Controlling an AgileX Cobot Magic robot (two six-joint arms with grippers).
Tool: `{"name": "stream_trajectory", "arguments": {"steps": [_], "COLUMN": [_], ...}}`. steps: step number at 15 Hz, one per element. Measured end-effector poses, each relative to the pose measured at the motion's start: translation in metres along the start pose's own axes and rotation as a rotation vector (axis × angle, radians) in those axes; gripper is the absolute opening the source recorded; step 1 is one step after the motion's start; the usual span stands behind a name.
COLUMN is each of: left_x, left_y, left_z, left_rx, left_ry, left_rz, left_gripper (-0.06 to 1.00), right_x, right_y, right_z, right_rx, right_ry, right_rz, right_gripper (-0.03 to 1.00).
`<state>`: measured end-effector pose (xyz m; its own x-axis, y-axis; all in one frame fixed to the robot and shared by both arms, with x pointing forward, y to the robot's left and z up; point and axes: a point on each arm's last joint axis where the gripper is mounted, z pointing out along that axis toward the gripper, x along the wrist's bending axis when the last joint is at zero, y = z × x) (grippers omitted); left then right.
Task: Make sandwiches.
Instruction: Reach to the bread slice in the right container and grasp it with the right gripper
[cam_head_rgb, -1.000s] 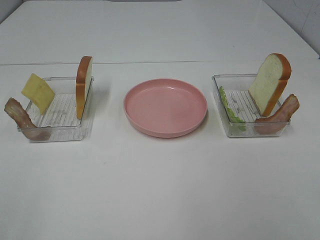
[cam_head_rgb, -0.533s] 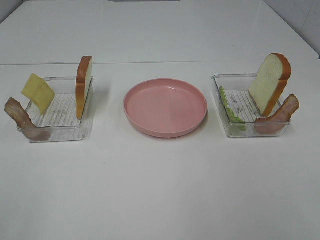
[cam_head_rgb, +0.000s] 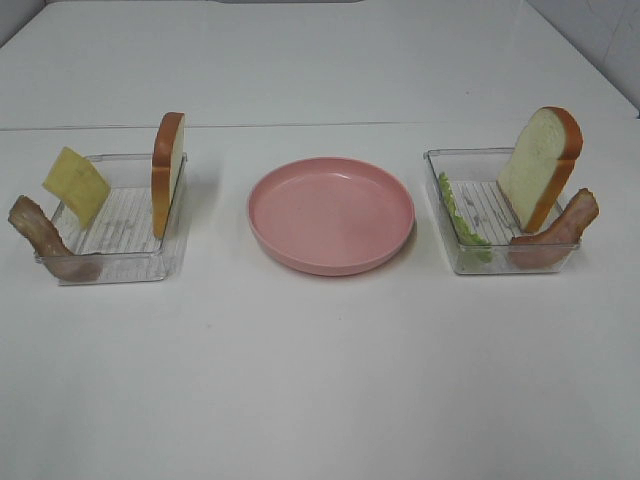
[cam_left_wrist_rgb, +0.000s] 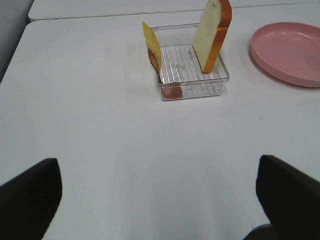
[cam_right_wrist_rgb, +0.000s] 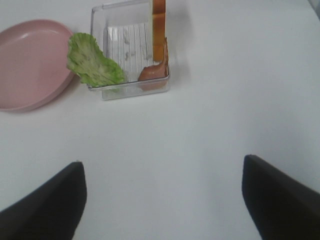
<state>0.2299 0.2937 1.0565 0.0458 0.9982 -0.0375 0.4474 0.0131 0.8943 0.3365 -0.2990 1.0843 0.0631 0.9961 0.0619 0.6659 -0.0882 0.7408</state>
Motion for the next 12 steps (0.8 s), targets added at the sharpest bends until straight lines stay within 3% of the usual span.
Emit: {"name": "stream_trajectory", "arguments": {"steps": [3,7,12], "left_x": [0.0,0.0,0.0], "left_y": [0.0,0.0,0.0], "left_z": [0.0,0.0,0.0], "left_rx": [0.0,0.0,0.0], "left_ry": [0.0,0.0,0.0], "left_rz": [0.0,0.0,0.0], "left_gripper": [0.98,0.98,0.98], "right_x": [0.006,0.012,0.019], "right_y": [0.058,0.12,0.169], "right_z": [0.056,0.127,0.207], "right_rx": [0.183,0.334,0.425], "right_ry": [-0.017,-0.026,-0.005], "right_rz": [0.0,-0.031,-0.086], "right_gripper": [0.82,0.82,0.82]}}
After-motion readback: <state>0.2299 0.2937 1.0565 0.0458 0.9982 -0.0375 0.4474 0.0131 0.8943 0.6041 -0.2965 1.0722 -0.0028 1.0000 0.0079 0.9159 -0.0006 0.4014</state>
